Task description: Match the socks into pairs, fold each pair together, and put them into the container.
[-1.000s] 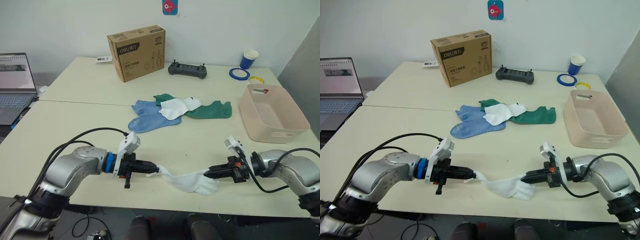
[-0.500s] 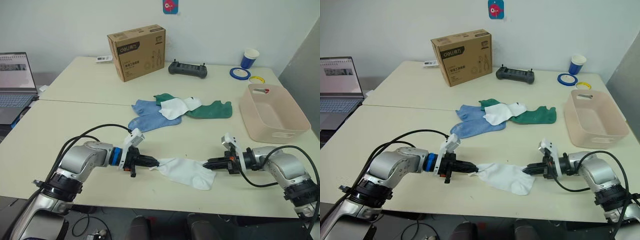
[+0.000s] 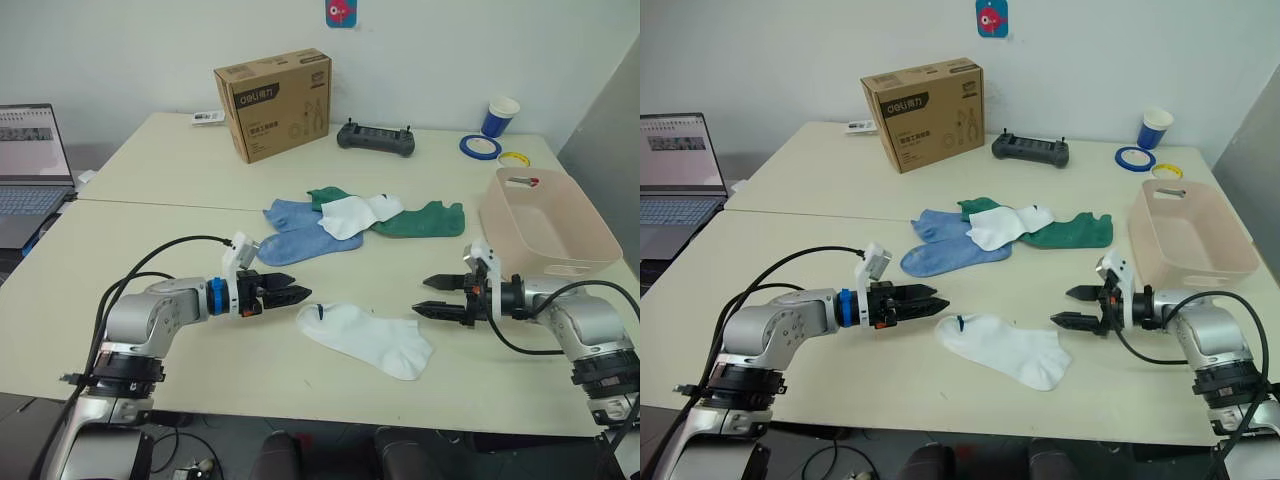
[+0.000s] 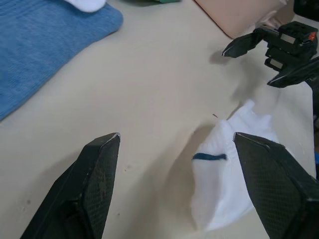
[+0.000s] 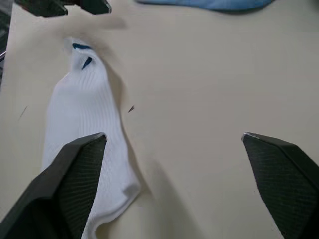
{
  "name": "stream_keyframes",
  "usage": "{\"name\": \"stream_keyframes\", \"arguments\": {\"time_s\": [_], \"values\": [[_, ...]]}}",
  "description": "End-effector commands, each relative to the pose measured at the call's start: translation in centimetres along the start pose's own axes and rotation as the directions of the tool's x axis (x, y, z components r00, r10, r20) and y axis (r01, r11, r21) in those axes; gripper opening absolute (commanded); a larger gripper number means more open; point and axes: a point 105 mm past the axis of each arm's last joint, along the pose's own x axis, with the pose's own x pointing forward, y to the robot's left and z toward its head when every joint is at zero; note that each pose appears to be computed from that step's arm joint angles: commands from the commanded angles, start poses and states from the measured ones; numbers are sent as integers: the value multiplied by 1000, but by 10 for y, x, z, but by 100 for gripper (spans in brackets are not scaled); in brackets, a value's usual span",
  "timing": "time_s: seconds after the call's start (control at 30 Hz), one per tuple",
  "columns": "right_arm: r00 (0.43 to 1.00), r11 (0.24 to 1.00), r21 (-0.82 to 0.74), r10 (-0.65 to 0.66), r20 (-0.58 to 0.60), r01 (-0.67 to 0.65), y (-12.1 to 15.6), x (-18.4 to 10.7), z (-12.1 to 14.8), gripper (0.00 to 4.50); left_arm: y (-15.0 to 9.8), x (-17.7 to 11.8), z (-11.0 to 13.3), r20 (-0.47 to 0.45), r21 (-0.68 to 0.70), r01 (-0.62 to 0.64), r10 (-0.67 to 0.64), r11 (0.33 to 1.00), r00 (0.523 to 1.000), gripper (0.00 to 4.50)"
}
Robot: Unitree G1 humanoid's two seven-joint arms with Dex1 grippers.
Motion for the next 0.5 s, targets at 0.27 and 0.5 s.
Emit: {"name": "stream_keyframes", "arguments": {"time_s": [0.27, 0.5], "values": [[999, 985, -171, 29, -40, -36, 40, -6, -2, 447, -23, -6, -8, -24, 254, -30, 37, 967, 999, 367], [998, 990, -140, -26, -64, 17, 45, -9, -22, 447, -21, 13, -16, 9, 294, -44, 43, 955, 999, 367]]}}
